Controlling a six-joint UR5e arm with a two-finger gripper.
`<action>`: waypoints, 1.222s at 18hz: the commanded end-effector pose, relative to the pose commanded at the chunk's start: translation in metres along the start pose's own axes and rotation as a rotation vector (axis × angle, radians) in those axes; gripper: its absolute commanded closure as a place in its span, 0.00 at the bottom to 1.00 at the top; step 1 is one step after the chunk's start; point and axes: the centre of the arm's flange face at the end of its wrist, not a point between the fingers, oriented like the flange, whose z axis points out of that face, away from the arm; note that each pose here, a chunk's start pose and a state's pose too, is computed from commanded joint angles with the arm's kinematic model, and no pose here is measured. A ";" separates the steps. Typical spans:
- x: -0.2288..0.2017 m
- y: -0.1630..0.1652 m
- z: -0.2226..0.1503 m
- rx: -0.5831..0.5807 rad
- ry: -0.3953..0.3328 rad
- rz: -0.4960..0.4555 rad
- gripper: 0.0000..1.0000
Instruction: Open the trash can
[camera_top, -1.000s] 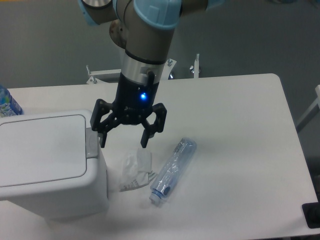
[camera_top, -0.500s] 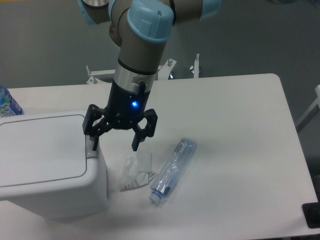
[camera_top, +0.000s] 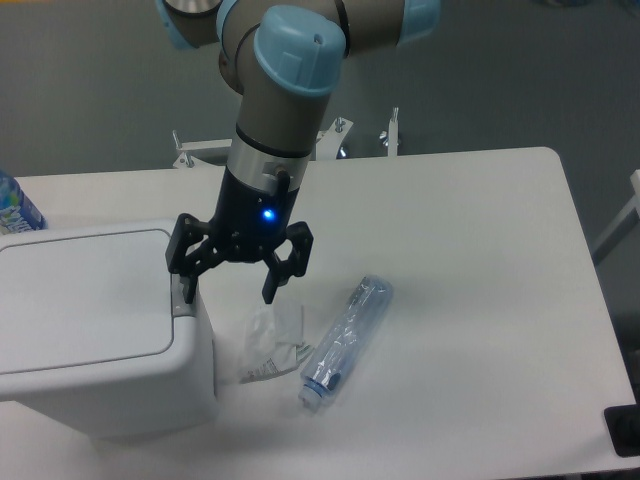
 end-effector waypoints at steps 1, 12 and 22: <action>0.000 0.000 0.000 0.000 -0.002 0.000 0.00; -0.001 0.001 0.003 -0.004 -0.001 0.000 0.00; 0.010 -0.039 -0.066 0.221 -0.053 0.087 0.00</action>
